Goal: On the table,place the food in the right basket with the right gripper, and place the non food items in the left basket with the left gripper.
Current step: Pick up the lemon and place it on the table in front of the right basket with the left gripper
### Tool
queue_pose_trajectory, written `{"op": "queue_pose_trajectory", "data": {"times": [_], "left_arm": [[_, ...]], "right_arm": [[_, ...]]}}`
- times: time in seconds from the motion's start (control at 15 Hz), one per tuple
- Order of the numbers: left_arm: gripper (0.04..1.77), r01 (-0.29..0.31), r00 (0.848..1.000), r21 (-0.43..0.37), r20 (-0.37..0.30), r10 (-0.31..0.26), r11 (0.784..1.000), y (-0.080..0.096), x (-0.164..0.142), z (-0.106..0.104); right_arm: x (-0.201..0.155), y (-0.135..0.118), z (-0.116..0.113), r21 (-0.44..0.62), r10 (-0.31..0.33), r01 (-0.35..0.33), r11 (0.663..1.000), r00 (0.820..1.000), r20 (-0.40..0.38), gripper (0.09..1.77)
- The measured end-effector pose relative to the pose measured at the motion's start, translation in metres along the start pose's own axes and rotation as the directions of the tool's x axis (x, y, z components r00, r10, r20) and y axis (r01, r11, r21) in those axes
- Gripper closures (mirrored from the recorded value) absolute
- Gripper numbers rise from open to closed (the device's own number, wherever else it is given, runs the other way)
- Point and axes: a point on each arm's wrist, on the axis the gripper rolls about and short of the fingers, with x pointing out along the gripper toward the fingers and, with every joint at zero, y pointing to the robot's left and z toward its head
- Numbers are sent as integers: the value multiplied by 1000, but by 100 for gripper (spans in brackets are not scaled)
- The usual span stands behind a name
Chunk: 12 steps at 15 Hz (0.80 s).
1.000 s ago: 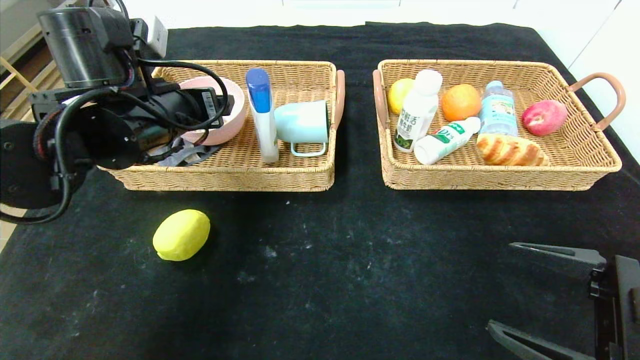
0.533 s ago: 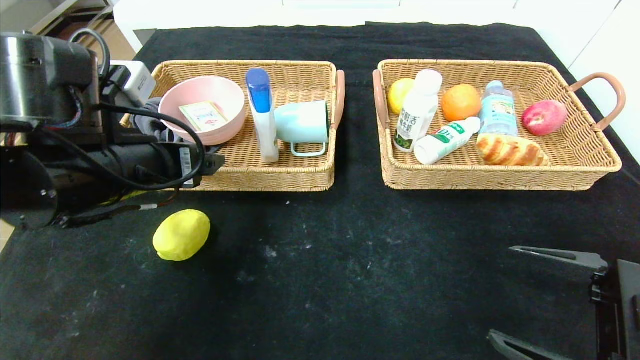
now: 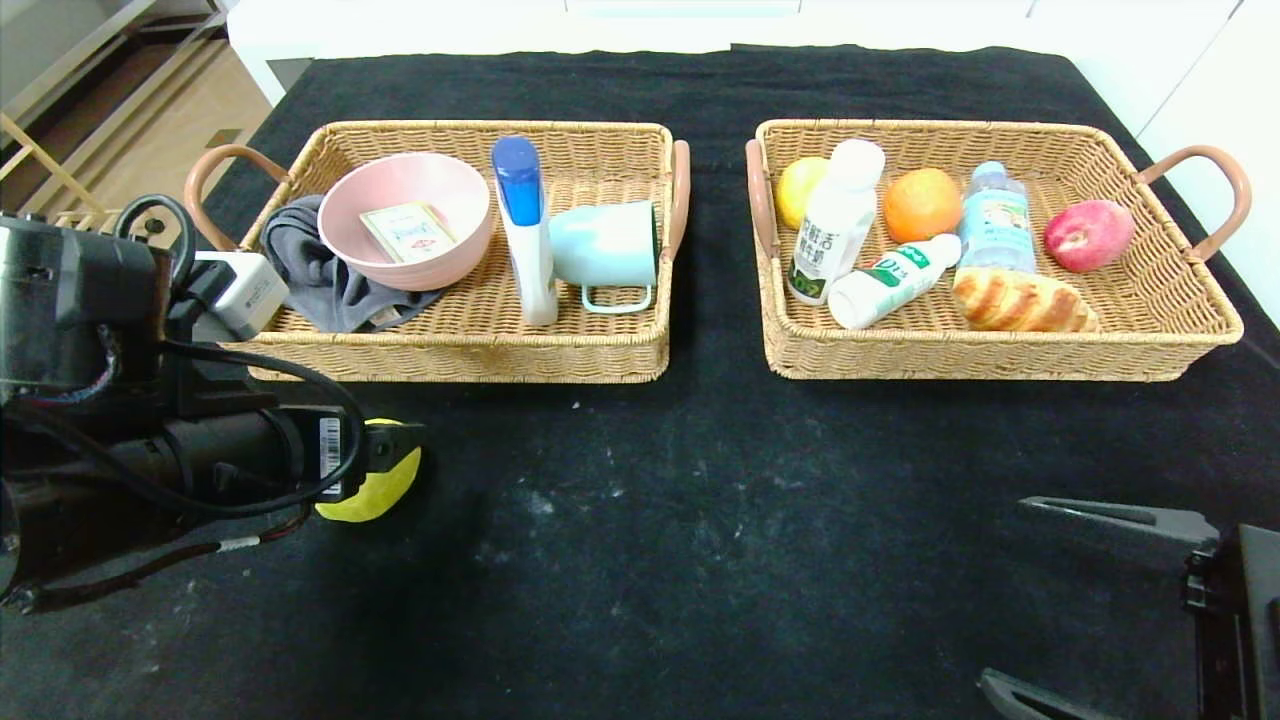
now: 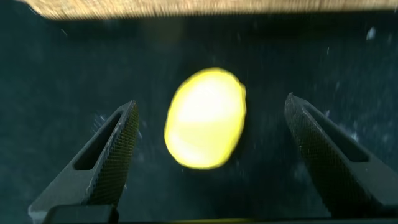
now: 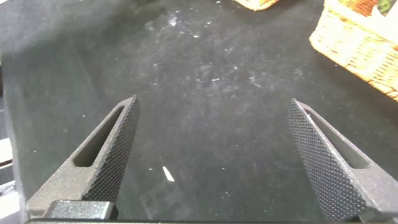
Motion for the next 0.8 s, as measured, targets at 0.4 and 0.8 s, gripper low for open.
{"op": "queue_pose_trajectory", "data": {"times": [0.4,0.8], "left_arm": [[11,4,998,-32,-66,-6,999,9,12,-11],[11,28,993,-47,-111,-33,998,15,24,-19]], "right_arm": [[0,1,-1,1,8,-8,1000,1000,-3,15],[1,2,-3,4,13,-13,1000,1000,-12,15]]}}
